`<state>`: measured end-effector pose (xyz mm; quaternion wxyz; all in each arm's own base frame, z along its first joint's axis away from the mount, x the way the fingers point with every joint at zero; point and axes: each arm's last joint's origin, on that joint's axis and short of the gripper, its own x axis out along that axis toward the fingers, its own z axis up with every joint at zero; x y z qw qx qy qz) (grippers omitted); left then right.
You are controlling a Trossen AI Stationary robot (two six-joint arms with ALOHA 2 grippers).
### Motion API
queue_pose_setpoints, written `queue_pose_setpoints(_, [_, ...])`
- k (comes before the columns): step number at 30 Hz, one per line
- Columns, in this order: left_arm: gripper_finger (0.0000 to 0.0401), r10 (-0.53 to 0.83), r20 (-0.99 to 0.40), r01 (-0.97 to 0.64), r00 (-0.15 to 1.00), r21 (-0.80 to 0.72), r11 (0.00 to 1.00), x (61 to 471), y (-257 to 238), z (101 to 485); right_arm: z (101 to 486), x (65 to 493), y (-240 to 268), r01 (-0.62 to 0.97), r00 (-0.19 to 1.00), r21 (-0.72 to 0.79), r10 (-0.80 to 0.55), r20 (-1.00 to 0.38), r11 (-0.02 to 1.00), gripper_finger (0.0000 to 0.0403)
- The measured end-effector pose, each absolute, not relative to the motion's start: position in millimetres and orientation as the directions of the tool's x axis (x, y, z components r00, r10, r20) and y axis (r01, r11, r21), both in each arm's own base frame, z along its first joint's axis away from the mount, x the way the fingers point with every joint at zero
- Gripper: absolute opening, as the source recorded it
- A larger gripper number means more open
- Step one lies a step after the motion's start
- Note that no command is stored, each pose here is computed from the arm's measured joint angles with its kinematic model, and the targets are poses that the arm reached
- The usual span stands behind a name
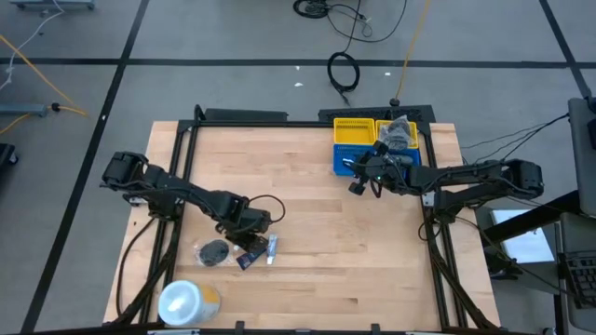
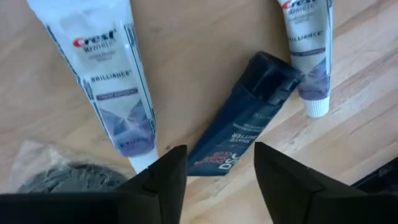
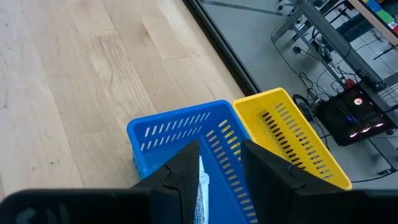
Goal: Pick & Place Travel size toiletries
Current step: Put the white toothpaste into the left blue basket
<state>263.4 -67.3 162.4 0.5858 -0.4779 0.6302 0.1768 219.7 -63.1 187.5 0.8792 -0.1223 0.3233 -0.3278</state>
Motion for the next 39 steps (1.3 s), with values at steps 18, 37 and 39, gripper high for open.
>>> queue_pose_setpoints(18, [0.0199,-0.393,-0.919,-0.862,0.037,-0.228,0.452,253,-67,161,187,220,-63,0.509,0.576,-0.412,-0.655,-0.489,0.756,0.0114])
queue_pose_setpoints(37, [0.0198,-0.227,-0.974,-0.855,-0.011,-0.108,0.508,242,-77,158,187,220,-63,0.509,0.576,-0.412,-0.655,-0.489,0.755,0.0114])
queue_pose_setpoints(39, [0.0198,-0.217,-0.976,-0.854,-0.009,-0.105,0.509,242,-77,158,187,220,-63,0.509,0.576,-0.412,-0.655,-0.489,0.755,0.0114])
